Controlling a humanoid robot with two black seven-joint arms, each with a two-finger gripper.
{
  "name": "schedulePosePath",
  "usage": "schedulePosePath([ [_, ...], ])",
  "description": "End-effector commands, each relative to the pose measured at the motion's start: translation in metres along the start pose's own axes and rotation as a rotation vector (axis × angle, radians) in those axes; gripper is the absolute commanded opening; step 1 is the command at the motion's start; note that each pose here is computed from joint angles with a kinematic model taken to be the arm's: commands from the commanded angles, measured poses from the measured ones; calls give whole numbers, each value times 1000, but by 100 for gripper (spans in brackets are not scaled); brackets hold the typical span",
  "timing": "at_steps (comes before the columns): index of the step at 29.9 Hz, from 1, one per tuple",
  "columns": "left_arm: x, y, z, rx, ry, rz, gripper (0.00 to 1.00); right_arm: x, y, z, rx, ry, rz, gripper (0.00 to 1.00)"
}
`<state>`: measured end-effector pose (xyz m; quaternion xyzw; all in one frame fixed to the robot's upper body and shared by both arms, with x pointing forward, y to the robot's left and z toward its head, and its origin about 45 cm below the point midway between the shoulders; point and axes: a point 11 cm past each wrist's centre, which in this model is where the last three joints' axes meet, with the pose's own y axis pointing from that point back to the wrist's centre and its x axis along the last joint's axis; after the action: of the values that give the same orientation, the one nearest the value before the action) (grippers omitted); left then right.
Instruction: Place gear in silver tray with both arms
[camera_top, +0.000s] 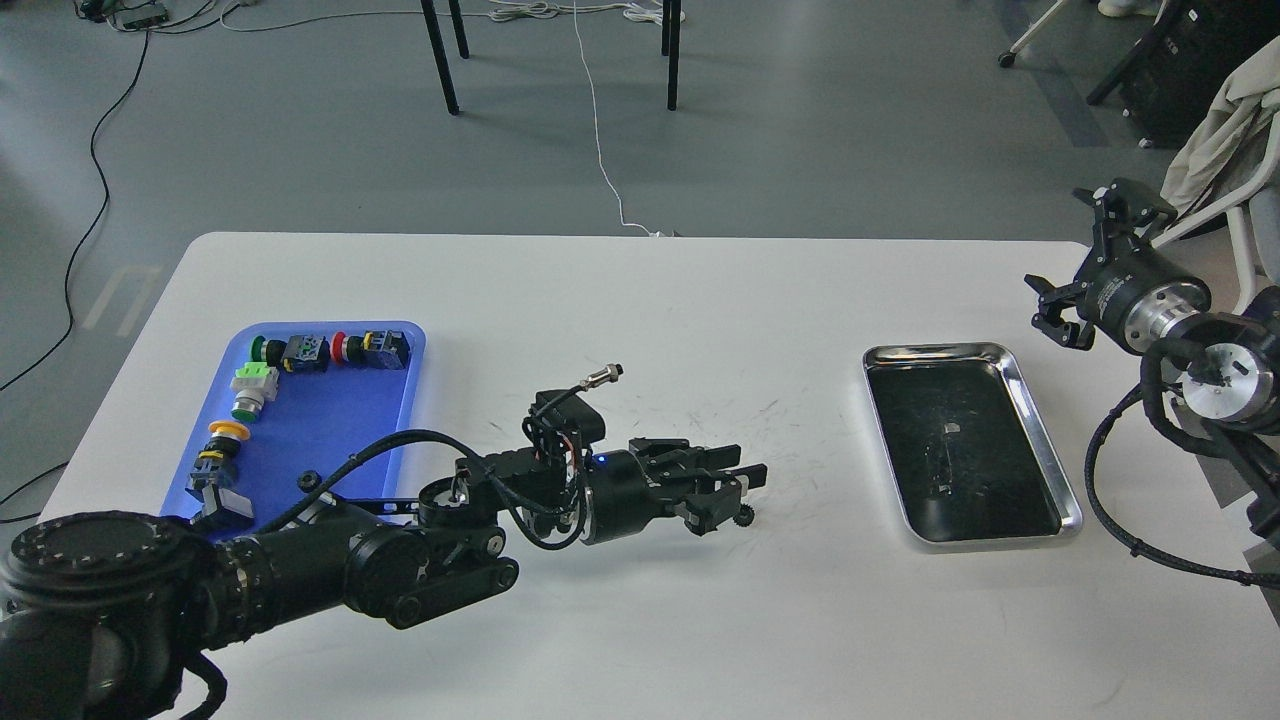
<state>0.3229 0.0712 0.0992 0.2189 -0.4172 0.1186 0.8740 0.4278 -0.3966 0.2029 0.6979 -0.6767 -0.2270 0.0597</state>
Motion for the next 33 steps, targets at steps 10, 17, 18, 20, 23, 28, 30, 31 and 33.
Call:
schedulePosePath([
  [10,89,73,-65,191,134,281,72,-18,3,-15,32,27,-64,99],
  [17,134,106,-86,254,224,438,93,-28,11,-31,81,103,-104,99],
  [18,137,111,-88,261,241,460,94,-31,12,-33,85,151,-111,99],
  [20,147,122,-94,277,266,510,95,-35,13,-28,72,303,-118,99],
  [23,160,140,-102,298,291,556,98,-30,18,-24,46,508,-109,99],
  [28,179,167,-114,321,405,697,98,-33,20,-15,8,575,-130,99],
  [30,181,184,-122,351,421,722,98,-39,21,-15,11,586,-149,98],
  [31,184,194,-126,367,422,733,98,-42,21,-16,17,590,-156,97],
  [33,190,207,-129,378,423,743,98,-45,20,-17,18,606,-164,97],
])
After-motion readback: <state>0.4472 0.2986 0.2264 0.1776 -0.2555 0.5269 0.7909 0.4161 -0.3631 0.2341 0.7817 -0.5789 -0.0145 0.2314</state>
